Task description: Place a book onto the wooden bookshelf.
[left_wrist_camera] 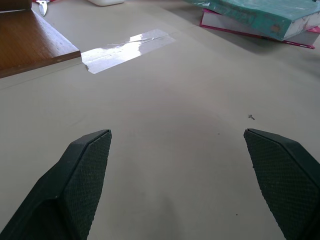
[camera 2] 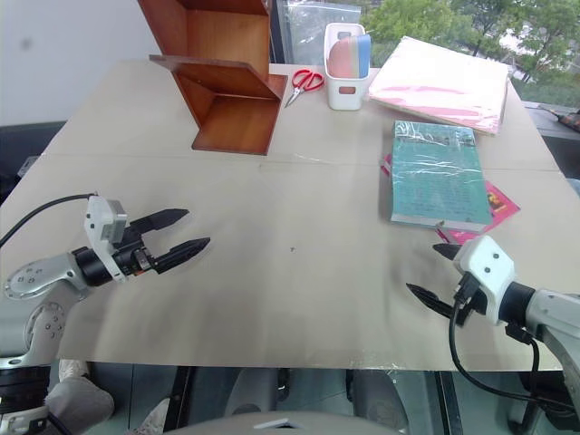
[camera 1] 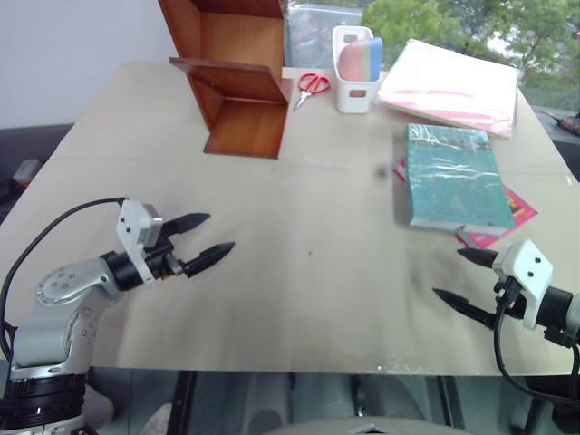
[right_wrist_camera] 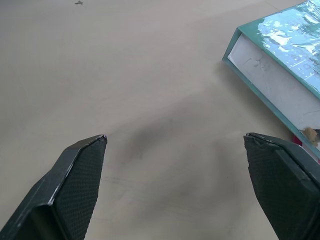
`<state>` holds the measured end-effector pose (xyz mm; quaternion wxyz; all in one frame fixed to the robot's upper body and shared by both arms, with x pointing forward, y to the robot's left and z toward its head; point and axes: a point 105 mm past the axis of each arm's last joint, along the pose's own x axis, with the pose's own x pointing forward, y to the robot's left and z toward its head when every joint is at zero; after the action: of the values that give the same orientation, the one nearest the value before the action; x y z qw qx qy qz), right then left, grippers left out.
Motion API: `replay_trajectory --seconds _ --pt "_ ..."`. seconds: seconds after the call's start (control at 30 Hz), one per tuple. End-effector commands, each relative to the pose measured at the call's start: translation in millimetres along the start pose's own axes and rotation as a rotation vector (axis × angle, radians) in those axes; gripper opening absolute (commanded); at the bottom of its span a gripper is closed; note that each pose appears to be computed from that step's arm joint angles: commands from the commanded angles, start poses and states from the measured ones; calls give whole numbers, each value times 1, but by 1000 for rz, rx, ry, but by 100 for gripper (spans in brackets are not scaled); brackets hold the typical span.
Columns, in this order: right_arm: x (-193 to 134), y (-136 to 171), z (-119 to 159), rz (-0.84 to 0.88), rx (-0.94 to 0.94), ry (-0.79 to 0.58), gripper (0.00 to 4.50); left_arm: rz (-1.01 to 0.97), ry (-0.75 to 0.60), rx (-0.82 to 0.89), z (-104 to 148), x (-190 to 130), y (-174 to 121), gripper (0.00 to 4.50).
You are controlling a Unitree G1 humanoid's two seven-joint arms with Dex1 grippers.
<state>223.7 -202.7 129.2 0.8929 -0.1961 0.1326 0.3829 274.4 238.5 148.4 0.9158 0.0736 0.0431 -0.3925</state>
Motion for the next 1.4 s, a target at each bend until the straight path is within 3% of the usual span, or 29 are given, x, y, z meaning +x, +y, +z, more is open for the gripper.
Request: replay_trajectory --seconds 0.03,0.23,0.27,0.33,0.37,0.57,0.6,0.8,0.9,1.03,1.2,1.4 --pt "2 -2 13 -4 -54 -36 450 -6 -47 44 15 2 -1 445" --pt "12 -5 49 0 8 -152 450 -54 -98 83 29 21 -11 445" --pt "14 -7 58 7 20 -186 425 -64 -102 93 31 24 -14 449" --pt "18 -22 71 -28 41 -230 366 -82 -121 94 35 29 -19 450" --pt "20 -33 74 -70 34 -225 315 -91 -128 94 36 31 -21 450" --pt "45 -122 70 -335 -130 -42 30 -128 -159 116 46 43 -29 450" --pt "50 -134 69 -361 -153 -18 8 -132 -162 119 47 44 -31 450" --pt "78 -184 73 -426 -226 52 8 -144 -174 122 50 47 -39 450" --pt "94 -194 65 -412 -307 130 8 -148 -175 120 49 47 -44 450" --pt "106 -192 50 -331 -363 189 8 -149 -175 120 49 48 -46 450" --pt "109 -164 30 -101 -367 189 8 -135 -174 119 48 45 -46 450" --pt "86 -179 48 -195 -345 81 8 -146 -177 113 48 49 -46 450"
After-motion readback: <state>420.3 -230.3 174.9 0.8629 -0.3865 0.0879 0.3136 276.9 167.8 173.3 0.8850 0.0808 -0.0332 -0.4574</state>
